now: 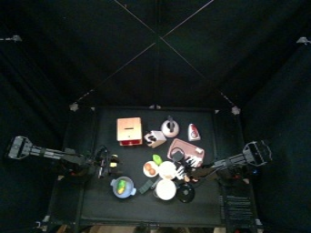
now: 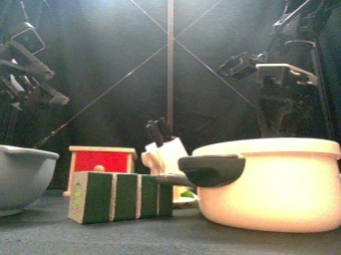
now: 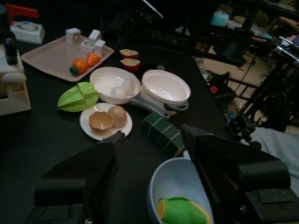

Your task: Grab white sushi piece from plate

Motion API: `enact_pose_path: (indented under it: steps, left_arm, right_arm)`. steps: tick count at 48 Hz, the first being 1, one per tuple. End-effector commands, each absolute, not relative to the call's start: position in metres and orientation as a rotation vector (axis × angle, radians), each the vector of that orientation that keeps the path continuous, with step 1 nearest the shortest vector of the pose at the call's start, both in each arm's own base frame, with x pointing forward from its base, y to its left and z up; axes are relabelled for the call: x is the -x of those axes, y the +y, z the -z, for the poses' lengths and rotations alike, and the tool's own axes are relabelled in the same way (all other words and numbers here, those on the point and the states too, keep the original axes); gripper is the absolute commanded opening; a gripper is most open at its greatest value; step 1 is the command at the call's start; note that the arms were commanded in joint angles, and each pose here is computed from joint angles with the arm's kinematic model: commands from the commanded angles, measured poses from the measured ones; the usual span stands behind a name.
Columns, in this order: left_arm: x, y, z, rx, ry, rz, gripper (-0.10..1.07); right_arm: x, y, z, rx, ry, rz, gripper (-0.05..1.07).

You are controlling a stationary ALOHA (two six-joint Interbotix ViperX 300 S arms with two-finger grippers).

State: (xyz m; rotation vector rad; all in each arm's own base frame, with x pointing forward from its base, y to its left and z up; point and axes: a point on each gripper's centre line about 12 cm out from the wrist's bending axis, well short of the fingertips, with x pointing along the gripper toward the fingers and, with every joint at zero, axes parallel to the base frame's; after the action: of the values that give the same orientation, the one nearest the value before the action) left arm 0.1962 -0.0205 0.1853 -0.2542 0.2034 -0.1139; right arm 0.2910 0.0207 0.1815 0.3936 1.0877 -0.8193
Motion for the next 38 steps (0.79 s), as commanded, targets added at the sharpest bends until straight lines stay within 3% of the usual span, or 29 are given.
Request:
enact_pose_path:
  steps: [1,17,38]
  left_arm:
    - [-0.202,-0.021,-0.196,0.260,0.170,0.119,0.91]
    - [-0.204,-0.015,-0.199,0.331,0.156,0.069,0.91]
    - [-0.209,-0.008,-0.208,0.447,0.112,0.004,0.91]
  right_arm:
    - [-0.284,0.027,-0.194,-0.413,1.058,0.790,0.94]
    - [-0.239,0.033,-0.203,-0.441,0.997,0.775,0.94]
    - [-0.178,0.005,-0.218,-0.510,0.857,0.679,0.94]
